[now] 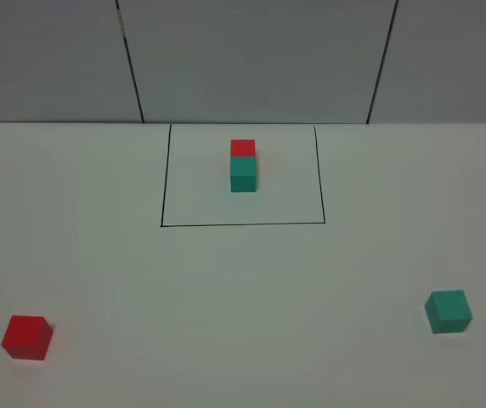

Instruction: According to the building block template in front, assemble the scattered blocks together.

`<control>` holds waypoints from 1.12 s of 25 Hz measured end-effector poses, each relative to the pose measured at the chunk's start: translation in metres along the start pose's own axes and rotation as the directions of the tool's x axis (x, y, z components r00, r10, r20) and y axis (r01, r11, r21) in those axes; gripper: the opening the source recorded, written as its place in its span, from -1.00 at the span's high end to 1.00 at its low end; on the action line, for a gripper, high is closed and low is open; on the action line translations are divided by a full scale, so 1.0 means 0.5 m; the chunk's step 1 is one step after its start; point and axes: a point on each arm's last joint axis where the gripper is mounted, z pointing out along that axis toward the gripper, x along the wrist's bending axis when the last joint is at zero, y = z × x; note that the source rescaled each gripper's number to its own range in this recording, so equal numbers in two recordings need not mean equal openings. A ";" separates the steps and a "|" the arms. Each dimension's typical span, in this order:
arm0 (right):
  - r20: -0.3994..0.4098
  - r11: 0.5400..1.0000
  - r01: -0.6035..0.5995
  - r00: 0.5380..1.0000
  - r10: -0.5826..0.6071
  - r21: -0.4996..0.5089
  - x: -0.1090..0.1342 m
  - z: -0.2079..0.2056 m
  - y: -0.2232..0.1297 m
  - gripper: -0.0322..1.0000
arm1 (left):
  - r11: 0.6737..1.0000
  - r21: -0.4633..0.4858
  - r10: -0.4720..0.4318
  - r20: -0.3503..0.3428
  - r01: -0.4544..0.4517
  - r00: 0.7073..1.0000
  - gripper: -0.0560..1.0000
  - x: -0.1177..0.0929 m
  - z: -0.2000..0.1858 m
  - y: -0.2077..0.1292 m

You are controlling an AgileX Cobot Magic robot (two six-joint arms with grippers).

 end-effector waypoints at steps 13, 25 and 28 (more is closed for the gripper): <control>0.000 1.000 0.000 1.000 0.000 0.000 0.000 0.000 0.000 -0.22 | 1.000 0.000 0.000 0.000 0.000 1.000 -0.98 0.000 0.000 0.000; 0.000 1.000 0.000 1.000 0.000 0.000 0.000 0.000 0.000 -0.21 | 1.000 -0.002 0.024 0.002 -0.024 1.000 -0.98 0.004 0.000 0.001; 0.000 1.000 0.000 1.000 0.000 0.000 0.000 0.000 0.000 -0.21 | 0.999 -0.001 0.040 0.023 -0.040 0.999 -0.98 0.004 0.001 0.001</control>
